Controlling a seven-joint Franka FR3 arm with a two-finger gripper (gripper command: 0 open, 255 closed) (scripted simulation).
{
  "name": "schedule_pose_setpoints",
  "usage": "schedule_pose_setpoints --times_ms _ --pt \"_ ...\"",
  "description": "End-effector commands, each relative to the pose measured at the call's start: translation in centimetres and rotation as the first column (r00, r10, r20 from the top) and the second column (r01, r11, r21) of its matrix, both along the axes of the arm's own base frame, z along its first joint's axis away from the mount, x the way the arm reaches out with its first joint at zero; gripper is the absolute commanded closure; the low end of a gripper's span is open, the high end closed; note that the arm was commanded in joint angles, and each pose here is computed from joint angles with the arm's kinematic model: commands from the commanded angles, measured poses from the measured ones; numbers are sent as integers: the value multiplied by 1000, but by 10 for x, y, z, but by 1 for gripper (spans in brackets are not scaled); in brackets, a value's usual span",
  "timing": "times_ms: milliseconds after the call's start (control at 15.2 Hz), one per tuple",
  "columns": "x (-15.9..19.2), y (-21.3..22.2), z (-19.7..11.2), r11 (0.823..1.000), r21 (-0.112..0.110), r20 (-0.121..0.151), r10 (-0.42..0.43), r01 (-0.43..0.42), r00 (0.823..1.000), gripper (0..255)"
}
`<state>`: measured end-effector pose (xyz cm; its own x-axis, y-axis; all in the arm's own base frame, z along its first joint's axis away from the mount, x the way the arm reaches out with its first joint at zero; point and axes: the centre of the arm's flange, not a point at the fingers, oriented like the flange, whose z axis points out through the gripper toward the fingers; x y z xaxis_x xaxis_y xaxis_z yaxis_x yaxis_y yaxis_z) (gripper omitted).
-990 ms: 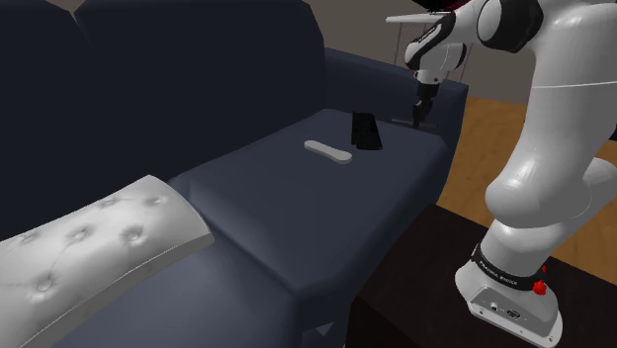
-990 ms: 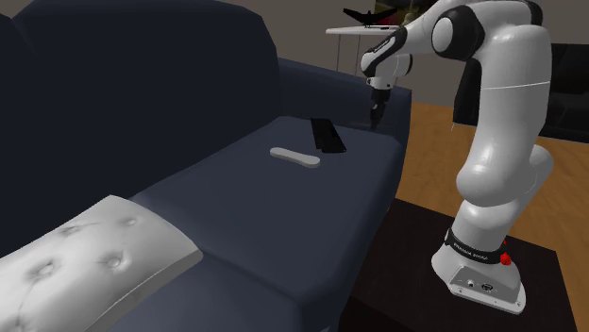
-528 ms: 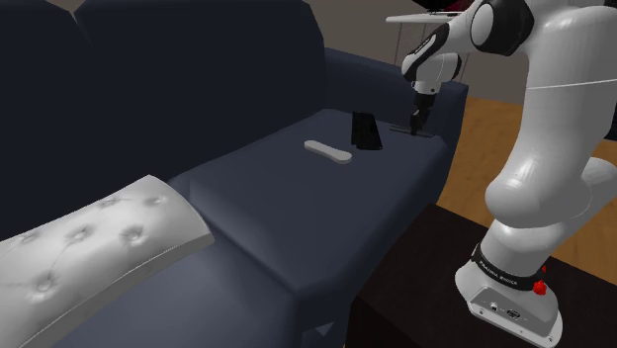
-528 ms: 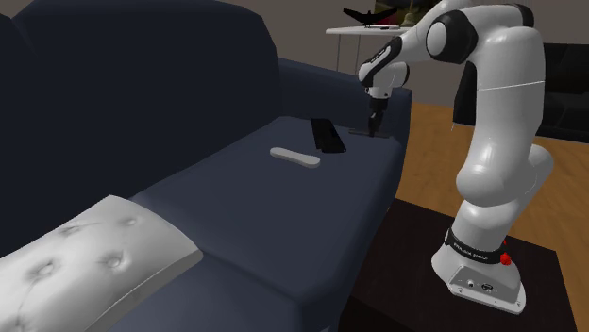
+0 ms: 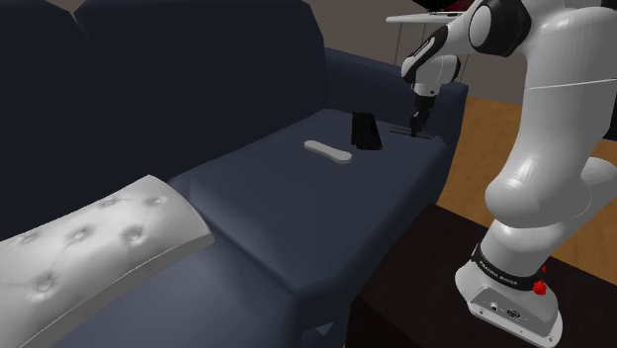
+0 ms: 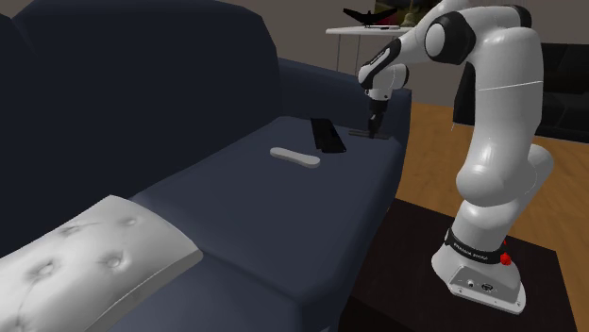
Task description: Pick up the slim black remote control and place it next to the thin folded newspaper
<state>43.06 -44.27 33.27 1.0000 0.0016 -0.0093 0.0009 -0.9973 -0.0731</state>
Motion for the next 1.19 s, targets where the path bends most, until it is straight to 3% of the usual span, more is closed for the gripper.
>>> schedule_pose_setpoints --times_ms 0,66,396,660,1122 --pt "0 0 0 1000 0 0 0 0 1000 255" --pt "0 0 0 1000 0 0 0 0 1000 0" --pt "0 0 0 1000 0 0 0 0 1000 0" --pt "0 -4 50 1000 0 0 0 0 1000 0" --pt "0 -4 50 1000 0 0 0 0 1000 0"
